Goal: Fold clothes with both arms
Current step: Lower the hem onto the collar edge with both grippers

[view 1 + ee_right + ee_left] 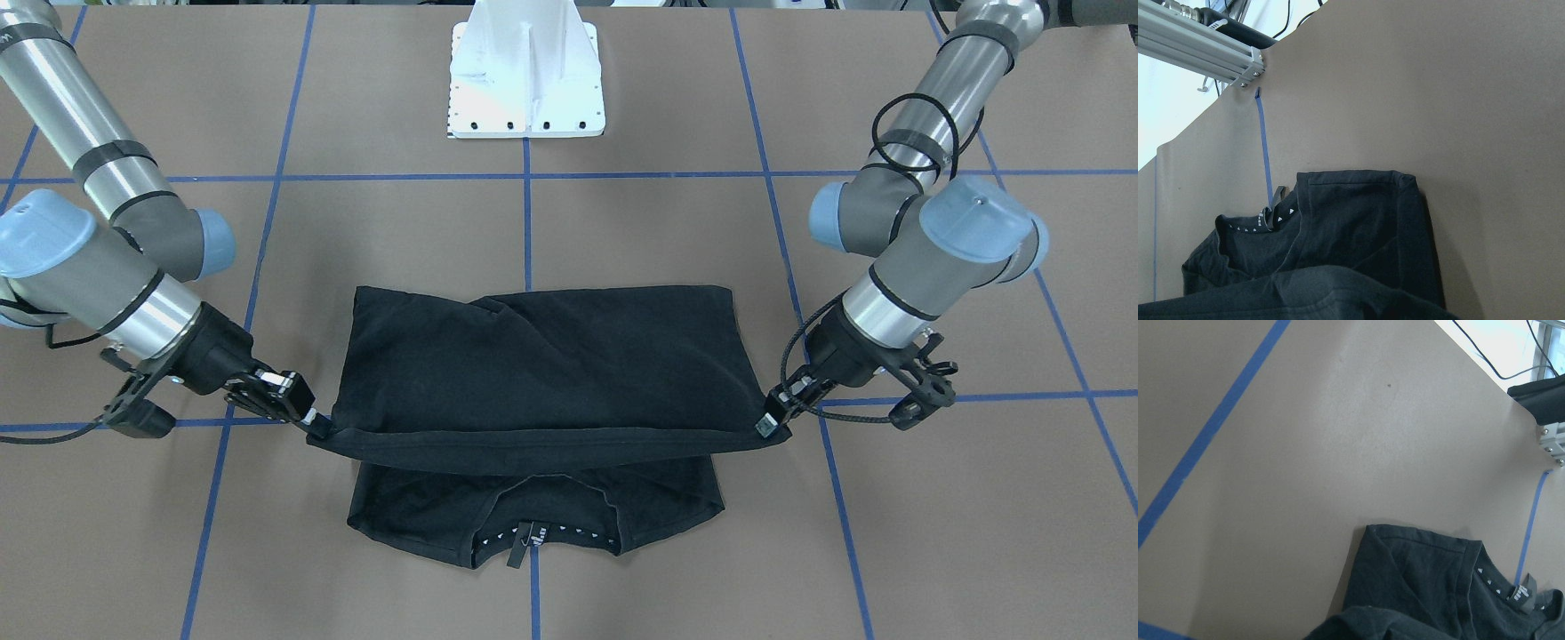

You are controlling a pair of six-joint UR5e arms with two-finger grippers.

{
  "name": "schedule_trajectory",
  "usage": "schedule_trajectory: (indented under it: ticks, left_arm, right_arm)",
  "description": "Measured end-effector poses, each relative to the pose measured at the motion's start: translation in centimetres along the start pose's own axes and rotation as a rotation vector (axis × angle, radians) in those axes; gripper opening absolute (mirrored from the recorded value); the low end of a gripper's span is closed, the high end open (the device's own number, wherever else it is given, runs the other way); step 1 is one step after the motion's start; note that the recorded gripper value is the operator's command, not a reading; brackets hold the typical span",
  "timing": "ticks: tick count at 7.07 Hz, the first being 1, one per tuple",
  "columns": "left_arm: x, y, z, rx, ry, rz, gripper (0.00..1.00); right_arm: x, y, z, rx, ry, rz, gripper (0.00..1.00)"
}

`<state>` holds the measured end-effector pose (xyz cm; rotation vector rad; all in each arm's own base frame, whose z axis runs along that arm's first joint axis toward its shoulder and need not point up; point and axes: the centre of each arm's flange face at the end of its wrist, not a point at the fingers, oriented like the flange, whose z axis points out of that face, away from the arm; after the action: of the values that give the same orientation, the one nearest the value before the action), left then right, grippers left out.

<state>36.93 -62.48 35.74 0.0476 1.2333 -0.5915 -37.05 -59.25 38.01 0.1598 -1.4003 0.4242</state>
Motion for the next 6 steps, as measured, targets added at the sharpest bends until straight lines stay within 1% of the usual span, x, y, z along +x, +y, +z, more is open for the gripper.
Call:
schedule_trajectory:
  ticks: [2, 5, 6]
  left_arm:
    - [-0.6, -0.1, 1.7, 0.012, -0.010, 0.000, 0.00]
    - [-2.8, -0.9, 3.1, 0.019, -0.038, -0.010, 0.00]
    - [-3.2, -1.2, 3.4, 0.021, -0.041, -0.011, 0.00]
  right_arm:
    - [0.4, 0.3, 0.7, 0.012, 0.008, 0.001, 0.00]
    - [1.2, -0.7, 0.1, 0.036, 0.019, 0.013, 0.00]
    - [1.7, -1.2, 0.2, 0.054, 0.028, 0.019, 0.00]
